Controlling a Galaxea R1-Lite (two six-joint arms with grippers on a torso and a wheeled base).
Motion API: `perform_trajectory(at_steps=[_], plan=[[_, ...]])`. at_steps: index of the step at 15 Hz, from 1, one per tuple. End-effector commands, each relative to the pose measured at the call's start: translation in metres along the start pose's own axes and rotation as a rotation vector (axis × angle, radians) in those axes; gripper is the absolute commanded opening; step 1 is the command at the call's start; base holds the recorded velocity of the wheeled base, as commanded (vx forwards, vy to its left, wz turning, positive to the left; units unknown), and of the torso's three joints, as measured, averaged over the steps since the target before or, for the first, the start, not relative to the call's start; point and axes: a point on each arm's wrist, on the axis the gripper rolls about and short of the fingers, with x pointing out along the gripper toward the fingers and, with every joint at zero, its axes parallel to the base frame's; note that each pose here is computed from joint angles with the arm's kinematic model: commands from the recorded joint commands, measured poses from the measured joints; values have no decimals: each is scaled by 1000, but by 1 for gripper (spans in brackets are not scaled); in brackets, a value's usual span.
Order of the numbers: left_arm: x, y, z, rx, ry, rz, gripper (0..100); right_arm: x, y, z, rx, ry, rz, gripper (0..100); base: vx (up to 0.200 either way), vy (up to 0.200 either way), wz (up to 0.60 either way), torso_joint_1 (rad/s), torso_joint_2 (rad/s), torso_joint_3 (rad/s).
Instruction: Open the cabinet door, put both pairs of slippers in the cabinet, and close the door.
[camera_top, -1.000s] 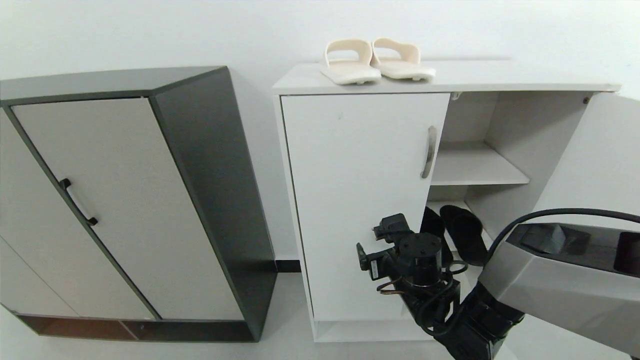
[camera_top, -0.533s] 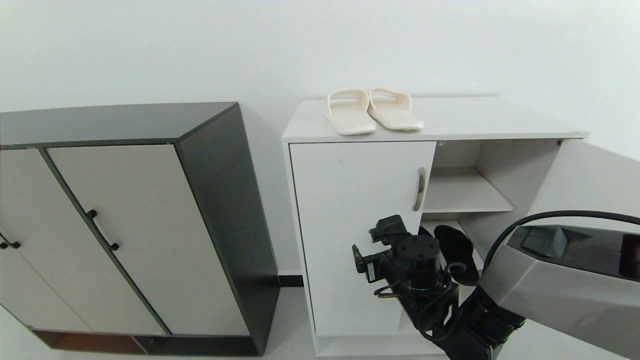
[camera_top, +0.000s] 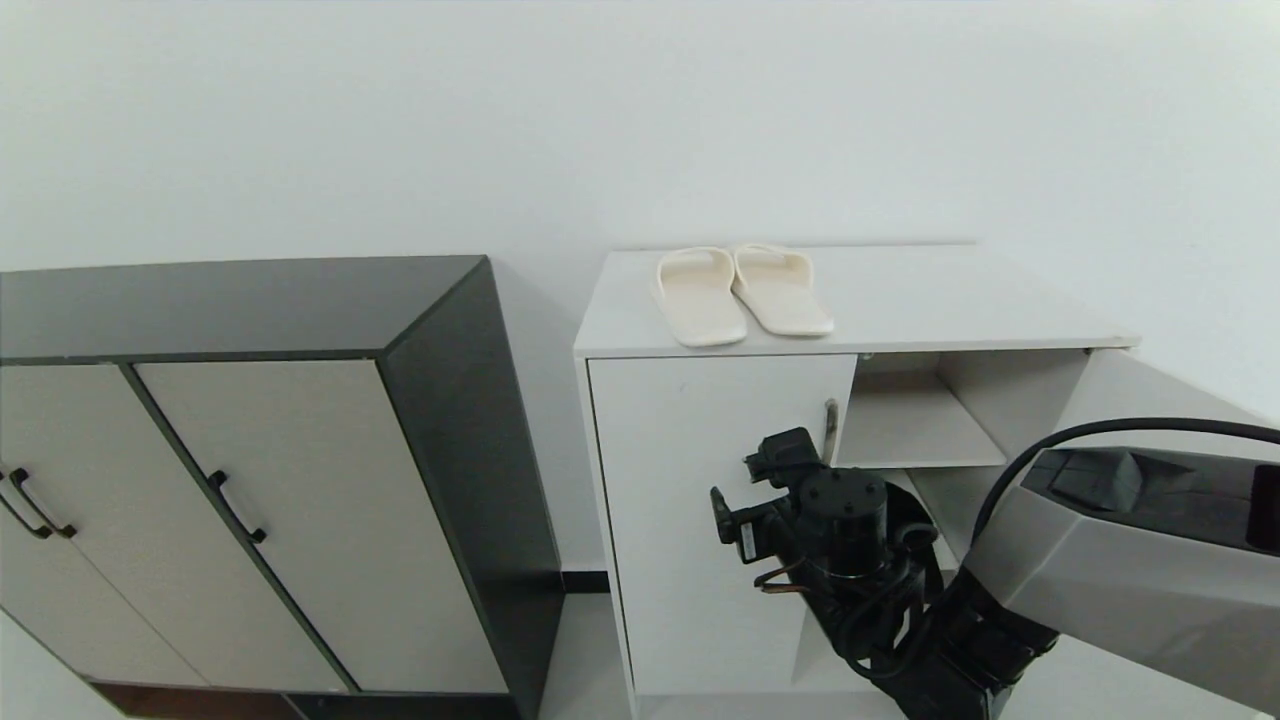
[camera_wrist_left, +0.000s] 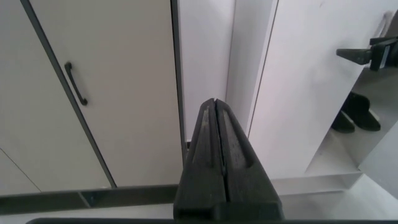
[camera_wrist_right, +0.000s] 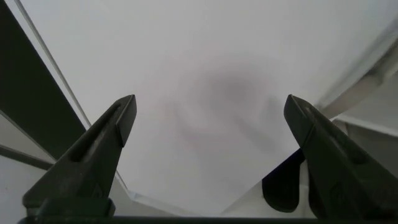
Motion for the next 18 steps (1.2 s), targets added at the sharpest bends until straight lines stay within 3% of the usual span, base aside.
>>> perform_trajectory(at_steps=[1,15,18], plan=[[0,0,0,0,1,0,0,-2,0,1,-1,1,3,100,0,0,0,193,-500,-305],[0,0,0,1,1,0,0,-3,2,-5,-13,18,11,100,0,0,0,233,-548,-315],[0,0,0,1,1,0,0,-18,6,-3,-20,24,114,100,0,0,0,34,-68,-34]])
